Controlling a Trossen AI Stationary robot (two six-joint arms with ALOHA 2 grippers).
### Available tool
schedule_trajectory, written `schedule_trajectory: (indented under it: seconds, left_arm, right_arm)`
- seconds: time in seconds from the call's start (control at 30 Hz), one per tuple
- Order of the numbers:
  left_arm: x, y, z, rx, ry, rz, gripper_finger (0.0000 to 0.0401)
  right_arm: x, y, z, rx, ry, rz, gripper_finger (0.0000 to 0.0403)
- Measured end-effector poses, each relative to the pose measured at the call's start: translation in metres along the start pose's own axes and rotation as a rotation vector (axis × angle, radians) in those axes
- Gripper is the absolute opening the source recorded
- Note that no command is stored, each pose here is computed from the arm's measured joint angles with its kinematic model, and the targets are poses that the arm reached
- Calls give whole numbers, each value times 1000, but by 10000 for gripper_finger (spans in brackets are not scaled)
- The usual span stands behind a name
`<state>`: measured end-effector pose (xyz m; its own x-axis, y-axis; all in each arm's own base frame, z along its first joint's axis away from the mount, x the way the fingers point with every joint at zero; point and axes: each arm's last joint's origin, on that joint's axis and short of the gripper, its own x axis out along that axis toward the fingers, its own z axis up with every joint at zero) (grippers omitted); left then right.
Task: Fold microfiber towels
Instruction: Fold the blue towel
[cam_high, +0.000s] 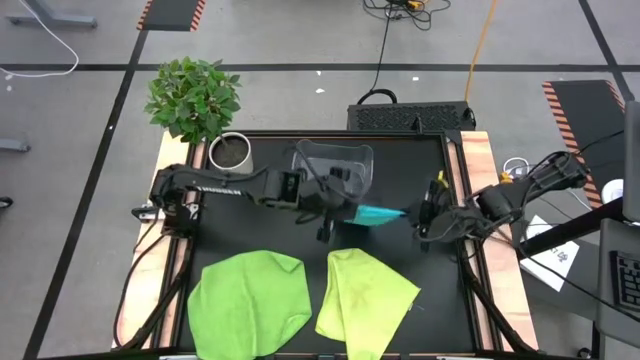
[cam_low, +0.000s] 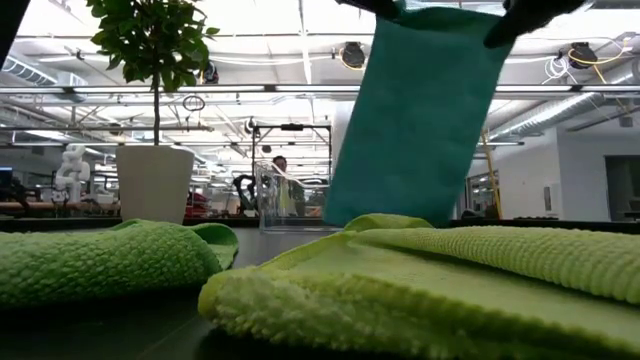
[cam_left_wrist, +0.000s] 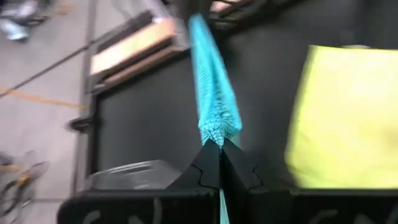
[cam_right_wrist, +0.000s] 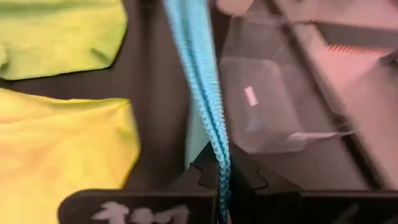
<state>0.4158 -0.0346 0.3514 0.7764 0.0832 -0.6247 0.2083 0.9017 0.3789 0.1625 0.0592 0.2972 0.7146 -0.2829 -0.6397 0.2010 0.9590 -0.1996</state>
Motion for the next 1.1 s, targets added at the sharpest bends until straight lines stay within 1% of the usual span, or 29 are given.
schedule_trajectory:
  seconds: [0.07,0.2,0.3,0.47,0.57,0.67,0.77,0.83,1.0,1.1]
  left_arm:
    - [2,-12,1,3,-11,-47,1]
    - [9,-44,-2,-34,-9,-124,1]
    - [11,-74,-4,-63,-5,-181,1]
    - [21,-127,-16,-101,-34,-255,1]
    - [21,-155,-20,-130,-82,-280,1]
    - [22,-175,-28,-139,-105,-263,1]
    - [23,-189,-33,-154,-126,-243,2]
    - [23,-194,-38,-158,-115,-226,3]
    - [27,-193,-45,-192,-86,-204,2]
    - [31,-189,-51,-215,-58,-173,3]
  right_arm:
    - [7,7,-5,6,38,22,0]
    - [19,26,-11,23,99,77,0]
    - [27,46,-12,22,112,131,0]
    - [40,81,-16,1,137,240,0]
    - [46,94,-17,16,143,278,0]
    - [51,99,-18,18,153,293,0]
    - [55,98,-16,39,159,312,0]
    - [58,96,-14,55,172,326,0]
    - [68,81,-8,103,219,350,0]
    - [76,71,-6,112,243,341,0]
